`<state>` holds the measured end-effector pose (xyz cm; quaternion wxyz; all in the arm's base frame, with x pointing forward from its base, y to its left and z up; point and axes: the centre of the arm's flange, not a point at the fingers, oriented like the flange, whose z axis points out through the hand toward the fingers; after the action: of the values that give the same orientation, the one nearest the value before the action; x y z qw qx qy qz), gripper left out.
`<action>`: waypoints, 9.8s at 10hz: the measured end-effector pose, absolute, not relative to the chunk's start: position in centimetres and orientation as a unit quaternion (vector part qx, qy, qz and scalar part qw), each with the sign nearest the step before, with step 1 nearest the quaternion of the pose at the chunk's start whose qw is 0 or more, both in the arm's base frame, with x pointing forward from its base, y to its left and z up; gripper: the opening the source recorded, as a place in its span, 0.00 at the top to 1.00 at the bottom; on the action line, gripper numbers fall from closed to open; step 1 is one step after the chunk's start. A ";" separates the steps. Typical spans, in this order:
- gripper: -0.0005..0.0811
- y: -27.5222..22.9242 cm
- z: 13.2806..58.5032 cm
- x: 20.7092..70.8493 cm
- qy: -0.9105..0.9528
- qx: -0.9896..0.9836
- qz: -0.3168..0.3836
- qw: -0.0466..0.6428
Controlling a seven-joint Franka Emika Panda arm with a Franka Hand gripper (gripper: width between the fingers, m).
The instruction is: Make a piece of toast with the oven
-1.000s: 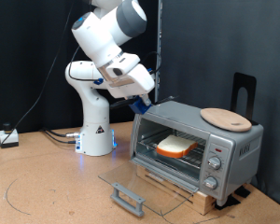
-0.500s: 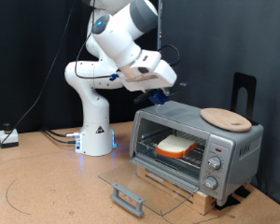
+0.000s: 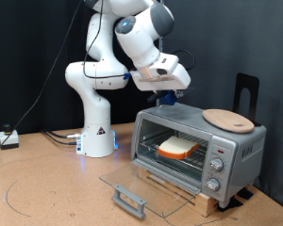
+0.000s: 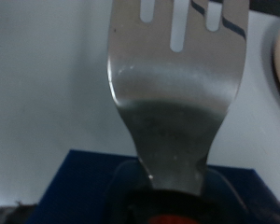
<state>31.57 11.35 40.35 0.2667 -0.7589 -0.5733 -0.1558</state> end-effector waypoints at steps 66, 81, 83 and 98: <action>0.01 -23.3 23.2 41.5 0.196 -0.895 0.182 0.356; 0.01 -12.0 15.0 37.9 0.101 -0.865 0.298 0.390; 0.01 -12.4 17.3 37.2 0.075 -0.845 0.308 0.430; 0.01 -4.1 30.5 34.7 -0.005 -0.840 0.292 0.458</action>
<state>34.65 -4.11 30.52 0.4579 -0.8395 -0.0048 0.2925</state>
